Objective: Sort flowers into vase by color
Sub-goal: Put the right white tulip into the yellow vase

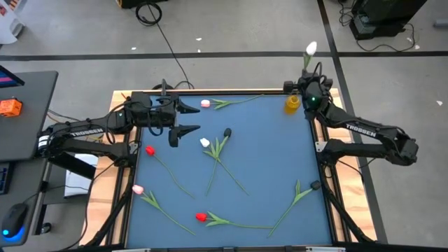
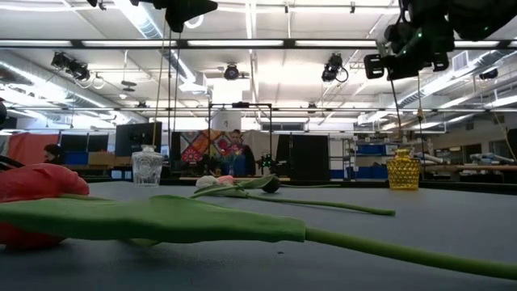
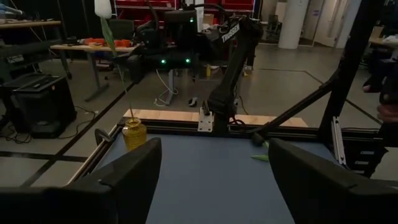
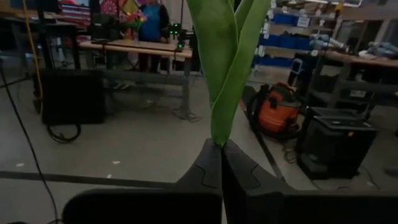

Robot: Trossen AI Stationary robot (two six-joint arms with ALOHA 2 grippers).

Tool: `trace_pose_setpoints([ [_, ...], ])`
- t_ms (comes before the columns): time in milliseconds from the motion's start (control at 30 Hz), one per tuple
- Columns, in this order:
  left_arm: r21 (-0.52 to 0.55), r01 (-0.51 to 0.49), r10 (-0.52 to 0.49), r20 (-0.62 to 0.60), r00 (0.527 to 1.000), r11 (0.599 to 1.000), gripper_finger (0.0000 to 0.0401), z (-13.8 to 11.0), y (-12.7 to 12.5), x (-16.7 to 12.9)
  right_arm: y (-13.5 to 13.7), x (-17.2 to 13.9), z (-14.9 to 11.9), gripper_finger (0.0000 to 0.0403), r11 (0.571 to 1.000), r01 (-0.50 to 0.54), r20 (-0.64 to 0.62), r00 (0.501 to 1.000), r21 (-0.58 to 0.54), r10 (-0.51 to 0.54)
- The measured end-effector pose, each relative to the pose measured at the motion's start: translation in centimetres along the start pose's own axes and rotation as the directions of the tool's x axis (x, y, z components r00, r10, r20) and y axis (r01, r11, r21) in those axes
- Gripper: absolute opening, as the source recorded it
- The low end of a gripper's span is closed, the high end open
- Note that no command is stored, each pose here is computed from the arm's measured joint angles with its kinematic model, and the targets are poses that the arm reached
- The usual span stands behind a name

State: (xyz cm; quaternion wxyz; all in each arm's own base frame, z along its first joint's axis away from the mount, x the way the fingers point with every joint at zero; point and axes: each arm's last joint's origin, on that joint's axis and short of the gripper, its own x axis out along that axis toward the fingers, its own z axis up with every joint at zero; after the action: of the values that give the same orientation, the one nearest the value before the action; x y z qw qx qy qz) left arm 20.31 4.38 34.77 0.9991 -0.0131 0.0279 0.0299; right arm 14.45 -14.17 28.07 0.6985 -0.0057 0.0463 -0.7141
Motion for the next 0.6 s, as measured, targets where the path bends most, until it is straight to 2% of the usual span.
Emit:
trace_pose_setpoints([
  [200,0.0,0.0,0.0,0.0,1.0,1.0,0.0302,0.0,0.0,0.0,0.0,0.5,-1.8,0.0004,0.999,-0.032,-0.043,0.999,-0.016,0.032],
  [400,0.0,0.0,0.0,0.0,1.0,1.0,0.0302,0.0,0.0,0.0,0.5,1.2,-3.8,0.0052,0.997,-0.07,-0.124,0.99,-0.037,0.065],
  [600,0.0,0.0,0.0,0.001,1.0,1.0,0.0302,0.0,0.0,0.0,0.5,1.1,-4.9,0.0093,0.994,-0.113,-0.243,0.964,-0.001,0.109],
])
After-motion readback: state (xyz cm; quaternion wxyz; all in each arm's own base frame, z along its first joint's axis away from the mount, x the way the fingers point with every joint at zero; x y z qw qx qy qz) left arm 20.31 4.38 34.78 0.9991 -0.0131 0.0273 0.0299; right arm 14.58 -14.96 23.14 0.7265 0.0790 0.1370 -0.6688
